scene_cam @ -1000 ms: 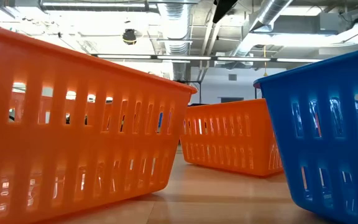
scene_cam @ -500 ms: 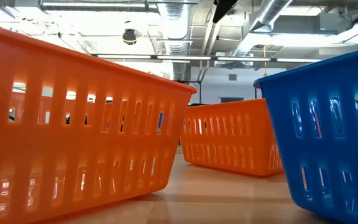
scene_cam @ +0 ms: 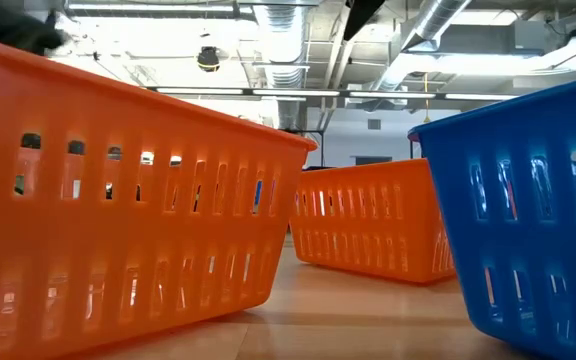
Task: Stack baskets on shelf by color
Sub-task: Stack the black bin on top of the black bin on the shelf
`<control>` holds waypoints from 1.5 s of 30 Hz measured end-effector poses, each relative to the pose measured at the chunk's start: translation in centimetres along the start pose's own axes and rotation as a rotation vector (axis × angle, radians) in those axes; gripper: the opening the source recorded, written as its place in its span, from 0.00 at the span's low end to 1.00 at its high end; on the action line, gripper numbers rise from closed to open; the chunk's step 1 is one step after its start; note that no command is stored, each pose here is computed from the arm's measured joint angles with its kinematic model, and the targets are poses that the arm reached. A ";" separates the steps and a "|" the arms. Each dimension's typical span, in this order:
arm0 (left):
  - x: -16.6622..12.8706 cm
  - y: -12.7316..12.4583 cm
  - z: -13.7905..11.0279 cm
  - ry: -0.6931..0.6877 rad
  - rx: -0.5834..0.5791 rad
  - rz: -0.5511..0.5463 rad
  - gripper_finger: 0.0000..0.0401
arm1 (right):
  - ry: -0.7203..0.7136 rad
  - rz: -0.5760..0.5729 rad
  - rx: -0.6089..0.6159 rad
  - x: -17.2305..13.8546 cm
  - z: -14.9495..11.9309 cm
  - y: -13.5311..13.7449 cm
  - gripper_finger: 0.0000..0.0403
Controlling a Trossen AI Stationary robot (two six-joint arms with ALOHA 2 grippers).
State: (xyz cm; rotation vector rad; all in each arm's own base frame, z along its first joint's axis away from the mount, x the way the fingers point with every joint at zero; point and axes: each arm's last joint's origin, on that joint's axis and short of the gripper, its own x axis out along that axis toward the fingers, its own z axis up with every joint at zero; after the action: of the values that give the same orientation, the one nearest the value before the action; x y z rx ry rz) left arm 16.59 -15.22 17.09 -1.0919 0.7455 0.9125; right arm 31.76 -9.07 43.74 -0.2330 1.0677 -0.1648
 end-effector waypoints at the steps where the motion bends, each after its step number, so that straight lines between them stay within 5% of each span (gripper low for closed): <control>1: -0.7 -0.1 1.0 -0.078 -0.017 -0.056 0.00 | 0.012 -0.026 0.000 0.0 0.0 -0.1 0.01; 7: -4.7 -0.4 6.3 -0.376 -0.059 -0.338 0.00 | 0.114 -0.185 0.020 -0.1 -0.7 -0.4 0.01; 17: -9.9 -4.4 14.9 -0.567 0.199 -0.291 0.00 | 0.214 -0.358 0.127 -0.3 -1.7 -1.5 0.00; 27: -13.5 -8.5 22.2 -0.706 0.436 -0.483 0.00 | 0.120 -0.482 0.318 -5.6 -4.7 -3.4 0.00; 36: -9.0 -11.6 27.1 -0.670 0.485 -0.619 0.00 | -0.058 -0.517 0.450 -11.9 -7.7 -2.1 0.00; 41: -4.6 -14.2 29.7 -0.591 0.484 -0.753 0.00 | -0.111 -0.488 0.443 -13.0 -7.9 -0.9 0.00; 45: -1.4 -16.3 32.0 -0.508 0.489 -0.731 0.00 | -0.130 -0.455 0.416 -13.1 -7.6 -0.2 0.00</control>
State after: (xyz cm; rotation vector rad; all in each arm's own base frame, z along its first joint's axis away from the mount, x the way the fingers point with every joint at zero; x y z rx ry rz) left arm 32.61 11.86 34.44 -0.5752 0.0969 0.3153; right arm 18.82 -6.83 51.37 -0.1048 0.8160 -0.7619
